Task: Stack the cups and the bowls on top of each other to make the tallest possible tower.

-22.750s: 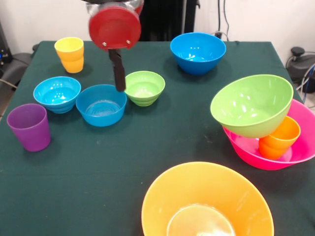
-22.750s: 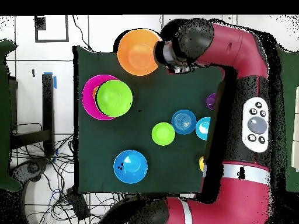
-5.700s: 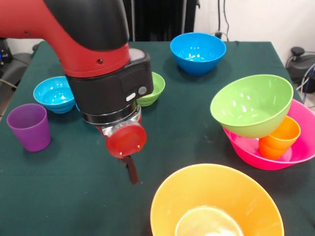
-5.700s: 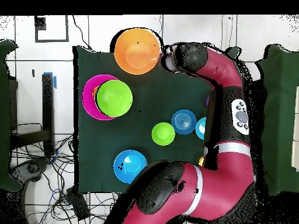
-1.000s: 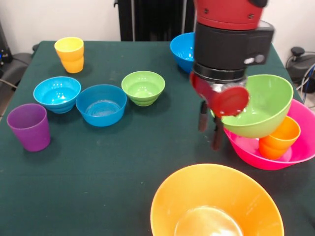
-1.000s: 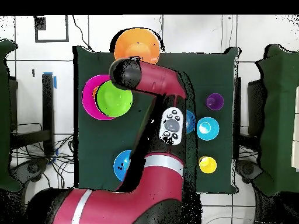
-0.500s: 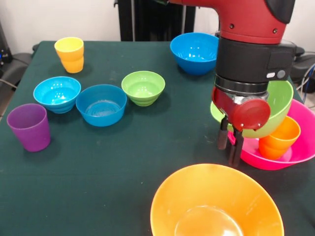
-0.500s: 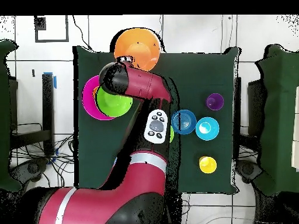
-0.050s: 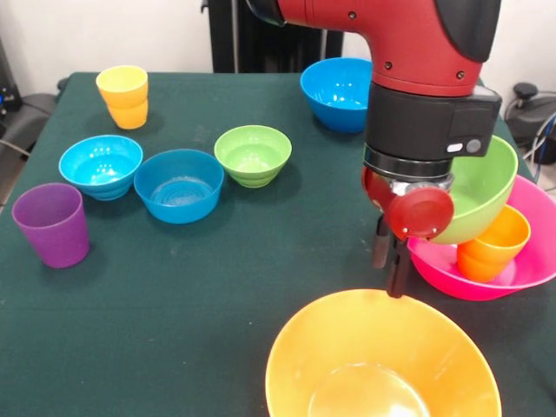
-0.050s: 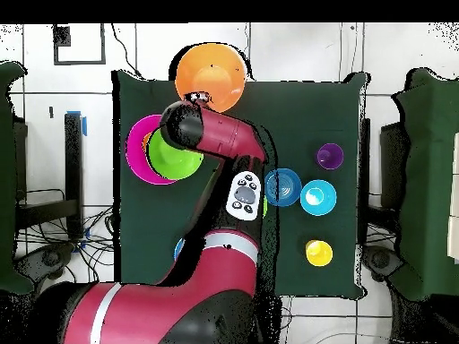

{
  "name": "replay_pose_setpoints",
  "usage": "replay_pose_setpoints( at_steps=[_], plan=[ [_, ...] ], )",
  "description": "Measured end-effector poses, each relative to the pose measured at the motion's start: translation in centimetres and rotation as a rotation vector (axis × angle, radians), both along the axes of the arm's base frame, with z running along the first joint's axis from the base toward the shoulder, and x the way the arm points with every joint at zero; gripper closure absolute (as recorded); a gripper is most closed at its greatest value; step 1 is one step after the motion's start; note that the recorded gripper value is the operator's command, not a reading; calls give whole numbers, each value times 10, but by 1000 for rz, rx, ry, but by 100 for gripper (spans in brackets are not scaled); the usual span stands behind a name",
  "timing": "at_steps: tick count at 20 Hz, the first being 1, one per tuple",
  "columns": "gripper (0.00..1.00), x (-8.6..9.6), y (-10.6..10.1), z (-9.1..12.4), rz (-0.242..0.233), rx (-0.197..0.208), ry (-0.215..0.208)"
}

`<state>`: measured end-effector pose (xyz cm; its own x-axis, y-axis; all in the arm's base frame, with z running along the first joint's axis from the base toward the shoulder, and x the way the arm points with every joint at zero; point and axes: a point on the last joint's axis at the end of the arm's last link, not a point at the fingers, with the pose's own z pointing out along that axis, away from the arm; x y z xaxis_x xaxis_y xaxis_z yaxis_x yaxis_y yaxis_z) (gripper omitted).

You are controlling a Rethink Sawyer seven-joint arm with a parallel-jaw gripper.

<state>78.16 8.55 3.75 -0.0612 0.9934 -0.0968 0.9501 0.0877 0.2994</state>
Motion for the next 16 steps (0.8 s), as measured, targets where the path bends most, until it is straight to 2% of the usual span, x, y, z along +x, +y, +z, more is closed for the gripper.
replay_pose_setpoints(
  at_steps=[7, 13, 16],
  plan=[
    [0, -7, -4, -3, -10, -3, 15],
    [0, -5, -4, -3, -31, -2, 10],
    [0, -5, -2, -12, -45, 0, -3]
  ],
)
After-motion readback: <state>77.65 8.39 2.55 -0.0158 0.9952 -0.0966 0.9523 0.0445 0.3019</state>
